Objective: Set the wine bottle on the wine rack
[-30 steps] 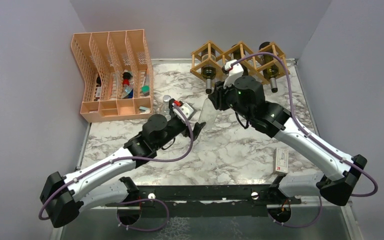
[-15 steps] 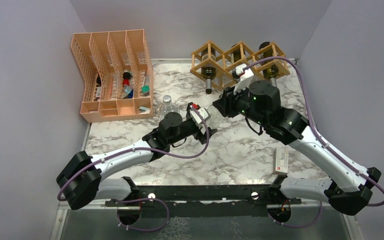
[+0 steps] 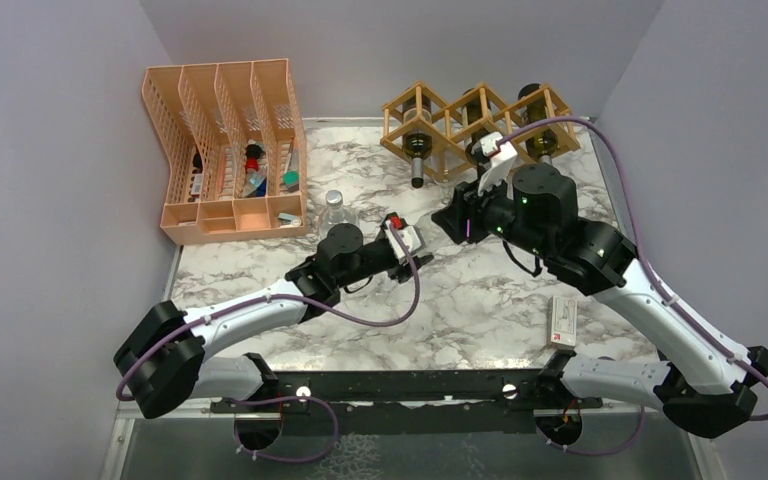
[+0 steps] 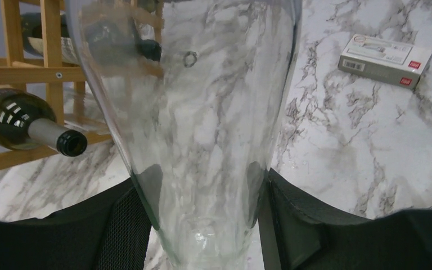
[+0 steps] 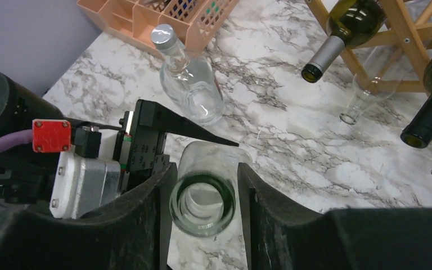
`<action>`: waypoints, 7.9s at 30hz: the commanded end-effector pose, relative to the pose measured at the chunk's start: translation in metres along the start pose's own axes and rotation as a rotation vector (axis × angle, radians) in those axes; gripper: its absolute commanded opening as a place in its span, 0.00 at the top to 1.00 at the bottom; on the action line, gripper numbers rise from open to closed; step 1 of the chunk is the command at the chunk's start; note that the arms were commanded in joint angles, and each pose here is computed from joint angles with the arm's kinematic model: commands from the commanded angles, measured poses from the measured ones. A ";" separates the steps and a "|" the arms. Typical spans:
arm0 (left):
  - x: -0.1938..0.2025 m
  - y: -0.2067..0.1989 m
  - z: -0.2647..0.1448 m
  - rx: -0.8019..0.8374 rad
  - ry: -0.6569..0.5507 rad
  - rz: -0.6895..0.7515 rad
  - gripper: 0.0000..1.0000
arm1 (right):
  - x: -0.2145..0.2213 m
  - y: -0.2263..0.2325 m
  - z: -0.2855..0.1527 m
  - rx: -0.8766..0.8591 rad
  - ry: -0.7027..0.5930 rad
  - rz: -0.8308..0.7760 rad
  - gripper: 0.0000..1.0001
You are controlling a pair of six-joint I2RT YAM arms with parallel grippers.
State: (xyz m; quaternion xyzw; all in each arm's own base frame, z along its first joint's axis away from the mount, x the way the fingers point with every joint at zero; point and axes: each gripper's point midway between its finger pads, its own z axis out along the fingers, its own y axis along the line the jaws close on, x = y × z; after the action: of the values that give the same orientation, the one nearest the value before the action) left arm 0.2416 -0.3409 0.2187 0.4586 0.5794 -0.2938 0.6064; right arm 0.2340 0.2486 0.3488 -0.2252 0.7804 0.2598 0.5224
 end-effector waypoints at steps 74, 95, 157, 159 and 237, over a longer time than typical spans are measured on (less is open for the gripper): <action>-0.152 0.113 -0.061 -0.554 -0.218 0.249 0.01 | -0.080 -0.152 0.029 0.574 -0.185 -0.003 0.99; -0.096 0.093 -0.102 -0.631 0.056 -0.433 0.01 | -0.059 -0.323 0.081 0.499 -0.102 0.196 0.99; -0.099 0.119 -0.123 -0.776 0.077 -0.297 0.01 | -0.053 -0.254 0.061 0.332 -0.089 0.190 0.18; -0.105 0.123 -0.130 -0.800 0.062 -0.289 0.01 | -0.050 -0.218 0.070 0.256 -0.076 0.150 0.19; -0.059 0.139 -0.147 -1.023 0.126 -0.397 0.01 | 0.186 0.008 0.109 -0.013 0.247 -0.014 0.99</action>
State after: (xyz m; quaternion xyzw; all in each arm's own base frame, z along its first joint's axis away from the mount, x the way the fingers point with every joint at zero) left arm 0.2814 -0.1517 0.3558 0.0159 0.7262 -0.0557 0.6850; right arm 0.2655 0.3344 0.1848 -0.2663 0.7879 0.2534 0.4940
